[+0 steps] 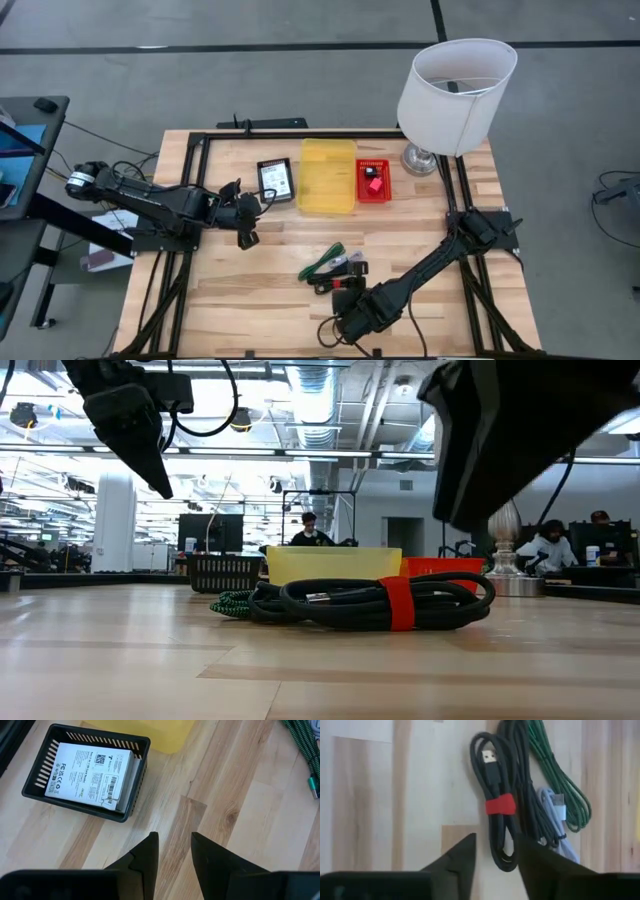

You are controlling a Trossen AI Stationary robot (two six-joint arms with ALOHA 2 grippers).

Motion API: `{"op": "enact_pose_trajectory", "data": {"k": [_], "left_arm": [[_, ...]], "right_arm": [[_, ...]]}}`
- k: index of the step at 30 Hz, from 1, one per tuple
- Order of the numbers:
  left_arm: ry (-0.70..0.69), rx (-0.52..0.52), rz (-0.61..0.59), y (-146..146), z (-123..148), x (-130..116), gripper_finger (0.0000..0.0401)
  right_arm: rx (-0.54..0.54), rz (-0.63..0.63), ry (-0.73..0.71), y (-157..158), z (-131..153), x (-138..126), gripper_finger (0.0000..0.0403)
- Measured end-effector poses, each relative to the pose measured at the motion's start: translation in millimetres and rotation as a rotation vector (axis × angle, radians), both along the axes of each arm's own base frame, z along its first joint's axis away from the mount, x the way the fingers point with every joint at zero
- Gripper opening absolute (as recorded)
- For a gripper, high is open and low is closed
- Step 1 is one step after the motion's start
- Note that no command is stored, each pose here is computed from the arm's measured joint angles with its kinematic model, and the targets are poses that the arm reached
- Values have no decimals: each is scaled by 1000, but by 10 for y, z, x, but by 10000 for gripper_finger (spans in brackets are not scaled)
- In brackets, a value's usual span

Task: Pick and place items into bin
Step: Put the bottom black charger cable into the yellow bin

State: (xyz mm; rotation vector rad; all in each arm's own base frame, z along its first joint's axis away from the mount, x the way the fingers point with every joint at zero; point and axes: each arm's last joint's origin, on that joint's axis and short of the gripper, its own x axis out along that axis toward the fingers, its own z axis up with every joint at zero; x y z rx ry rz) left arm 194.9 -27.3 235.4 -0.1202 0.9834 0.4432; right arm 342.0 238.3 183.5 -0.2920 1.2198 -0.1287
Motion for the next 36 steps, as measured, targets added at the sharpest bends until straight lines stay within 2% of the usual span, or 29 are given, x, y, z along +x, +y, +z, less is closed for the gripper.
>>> {"op": "enact_pose_trajectory", "data": {"k": [7,13,19,30,36], "left_arm": [[0,0,0,0,0,0,107],[0,0,0,0,0,0,107],[-1,0,0,0,1,0,107],[0,0,0,0,0,0,107],[0,0,0,0,-1,-1,107]], "right_arm": [[8,-41,35,-137,-149,19,208],[-3,-62,58,-194,-234,-8,219],[7,-61,45,-186,-258,-4,186],[8,-76,43,-248,-277,26,64],[64,-84,78,-329,-480,-23,43]]}}
